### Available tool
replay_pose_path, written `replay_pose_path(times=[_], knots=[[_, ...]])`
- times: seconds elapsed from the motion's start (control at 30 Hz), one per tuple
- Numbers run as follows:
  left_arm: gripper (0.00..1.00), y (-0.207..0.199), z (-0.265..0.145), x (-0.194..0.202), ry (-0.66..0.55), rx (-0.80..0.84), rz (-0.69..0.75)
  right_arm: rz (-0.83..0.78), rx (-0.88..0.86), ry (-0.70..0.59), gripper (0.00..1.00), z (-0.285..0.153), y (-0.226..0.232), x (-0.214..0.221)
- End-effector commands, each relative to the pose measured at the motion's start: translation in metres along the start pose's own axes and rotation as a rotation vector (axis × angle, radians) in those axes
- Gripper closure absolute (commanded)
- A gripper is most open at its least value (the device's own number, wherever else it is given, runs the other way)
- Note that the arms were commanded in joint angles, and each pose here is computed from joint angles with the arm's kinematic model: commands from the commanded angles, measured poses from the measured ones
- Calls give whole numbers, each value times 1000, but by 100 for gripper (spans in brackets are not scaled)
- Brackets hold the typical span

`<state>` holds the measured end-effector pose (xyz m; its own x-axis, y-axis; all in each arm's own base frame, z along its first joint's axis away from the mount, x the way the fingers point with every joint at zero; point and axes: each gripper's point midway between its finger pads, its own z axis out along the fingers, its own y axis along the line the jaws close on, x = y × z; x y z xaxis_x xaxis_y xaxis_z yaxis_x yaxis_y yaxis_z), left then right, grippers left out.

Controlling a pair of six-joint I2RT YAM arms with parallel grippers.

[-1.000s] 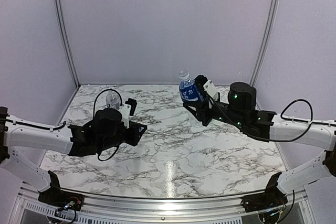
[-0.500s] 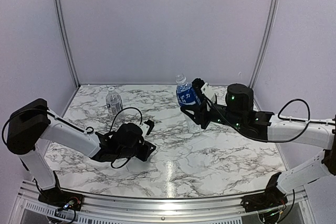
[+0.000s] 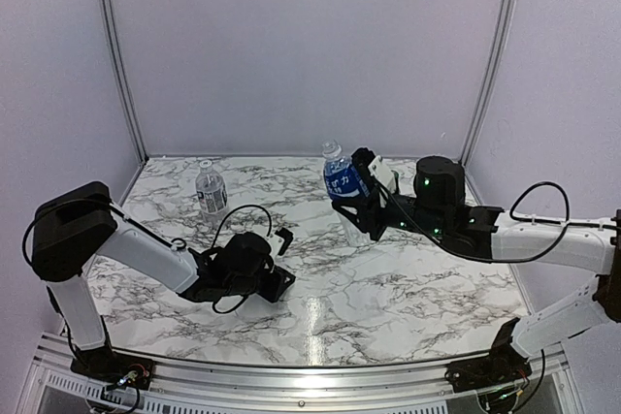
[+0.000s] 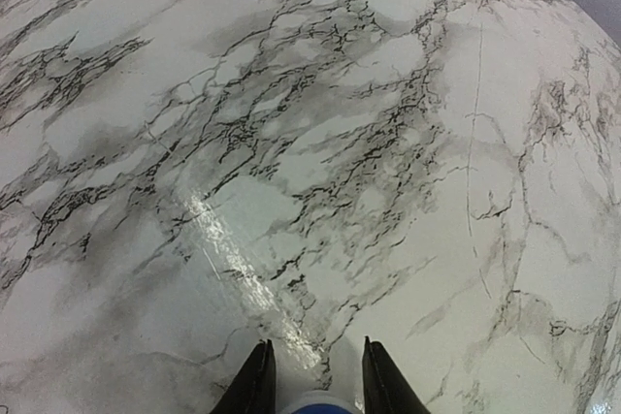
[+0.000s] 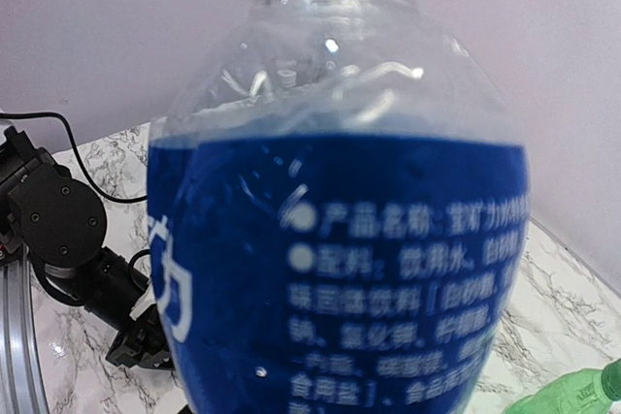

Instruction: Unscrew the bottle caps

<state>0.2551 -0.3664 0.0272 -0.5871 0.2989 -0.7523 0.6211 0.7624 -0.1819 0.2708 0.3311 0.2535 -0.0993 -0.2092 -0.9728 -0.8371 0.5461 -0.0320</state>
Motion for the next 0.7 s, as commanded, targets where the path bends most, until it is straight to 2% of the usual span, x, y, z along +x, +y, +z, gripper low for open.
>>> replay_pose_path(times=[0.0,0.13,0.23,0.37,0.67], knots=[[60,-3,-1,-16,-43,27,-2,16,-5,-8,68,-1,-1,-2],[41,-1,-15,-28,-78,37,-8,22,-8,3,68,-3,0,4],[32,-4,-30,-41,-114,70,-4,21,-22,9,68,-5,3,7],[23,-20,-63,-67,-178,158,22,13,-81,9,68,-9,14,11],[8,-69,-168,-150,-396,396,115,-15,-388,12,63,-14,64,21]])
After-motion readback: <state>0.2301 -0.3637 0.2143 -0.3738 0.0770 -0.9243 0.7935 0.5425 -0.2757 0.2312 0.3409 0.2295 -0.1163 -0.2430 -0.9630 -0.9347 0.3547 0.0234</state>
